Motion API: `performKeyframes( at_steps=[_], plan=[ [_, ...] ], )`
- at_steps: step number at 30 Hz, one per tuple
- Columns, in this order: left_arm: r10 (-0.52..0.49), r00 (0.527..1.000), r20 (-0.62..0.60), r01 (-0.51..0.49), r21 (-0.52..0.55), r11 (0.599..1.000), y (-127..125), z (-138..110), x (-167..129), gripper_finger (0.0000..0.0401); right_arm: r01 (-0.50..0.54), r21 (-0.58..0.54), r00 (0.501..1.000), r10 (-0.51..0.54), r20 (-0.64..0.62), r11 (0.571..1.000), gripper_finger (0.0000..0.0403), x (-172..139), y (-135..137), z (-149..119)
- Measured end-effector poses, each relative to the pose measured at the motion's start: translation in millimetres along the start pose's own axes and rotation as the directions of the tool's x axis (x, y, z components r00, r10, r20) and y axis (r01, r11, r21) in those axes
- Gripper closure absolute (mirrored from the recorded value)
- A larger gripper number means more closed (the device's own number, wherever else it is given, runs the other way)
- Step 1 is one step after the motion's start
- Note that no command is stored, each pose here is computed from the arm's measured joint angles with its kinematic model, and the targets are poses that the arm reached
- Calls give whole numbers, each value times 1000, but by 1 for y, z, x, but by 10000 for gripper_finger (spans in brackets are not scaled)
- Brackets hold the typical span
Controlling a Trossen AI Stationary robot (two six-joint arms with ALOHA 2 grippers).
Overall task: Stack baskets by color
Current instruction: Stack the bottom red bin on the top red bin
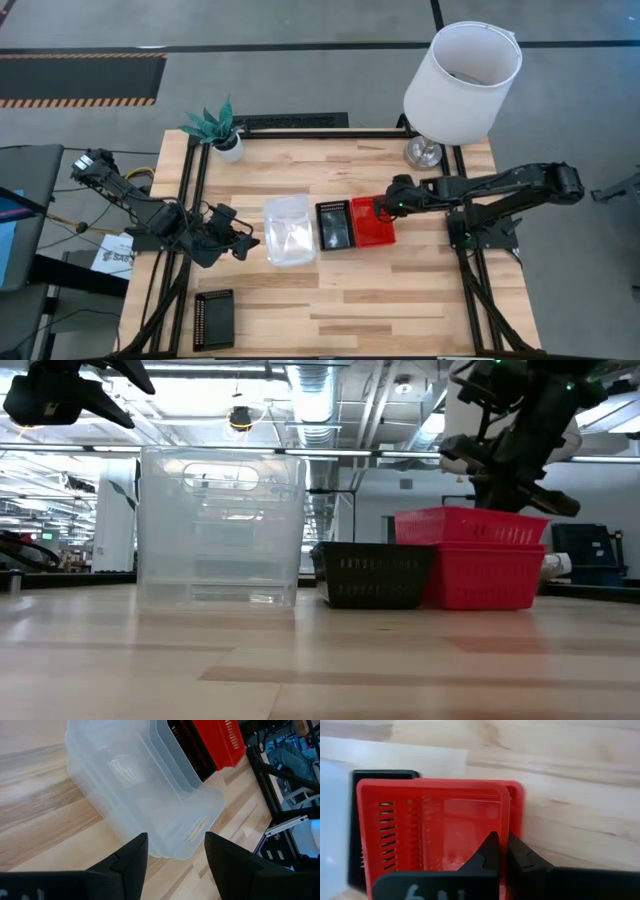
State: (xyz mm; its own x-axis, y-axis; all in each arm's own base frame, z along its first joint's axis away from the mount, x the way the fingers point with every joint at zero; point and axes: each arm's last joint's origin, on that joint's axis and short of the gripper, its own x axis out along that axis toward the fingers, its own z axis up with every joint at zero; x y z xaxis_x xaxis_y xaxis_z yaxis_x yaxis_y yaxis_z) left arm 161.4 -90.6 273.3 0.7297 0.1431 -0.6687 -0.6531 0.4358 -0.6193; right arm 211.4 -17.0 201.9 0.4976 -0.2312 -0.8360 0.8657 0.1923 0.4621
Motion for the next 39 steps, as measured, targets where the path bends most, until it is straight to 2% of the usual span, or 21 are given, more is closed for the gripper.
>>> performKeyframes(
  at_steps=[11,22,31,39],
  plan=[
    [1,1000,0,-1,0,1000,0,0,0,218,51,2,999,-51,-11,999,373,6,-3,-2],
    [1,1000,-1,-1,1,1000,0,0,0,218,130,67,991,-129,-16,989,366,20,-5,-5],
    [1,1000,-8,-1,1,1000,0,0,0,218,123,70,992,-121,-29,990,318,23,-3,-6],
    [1,1000,-8,-1,1,1000,0,0,0,218,58,77,998,-57,-19,995,274,9,-2,-3]
  ],
)
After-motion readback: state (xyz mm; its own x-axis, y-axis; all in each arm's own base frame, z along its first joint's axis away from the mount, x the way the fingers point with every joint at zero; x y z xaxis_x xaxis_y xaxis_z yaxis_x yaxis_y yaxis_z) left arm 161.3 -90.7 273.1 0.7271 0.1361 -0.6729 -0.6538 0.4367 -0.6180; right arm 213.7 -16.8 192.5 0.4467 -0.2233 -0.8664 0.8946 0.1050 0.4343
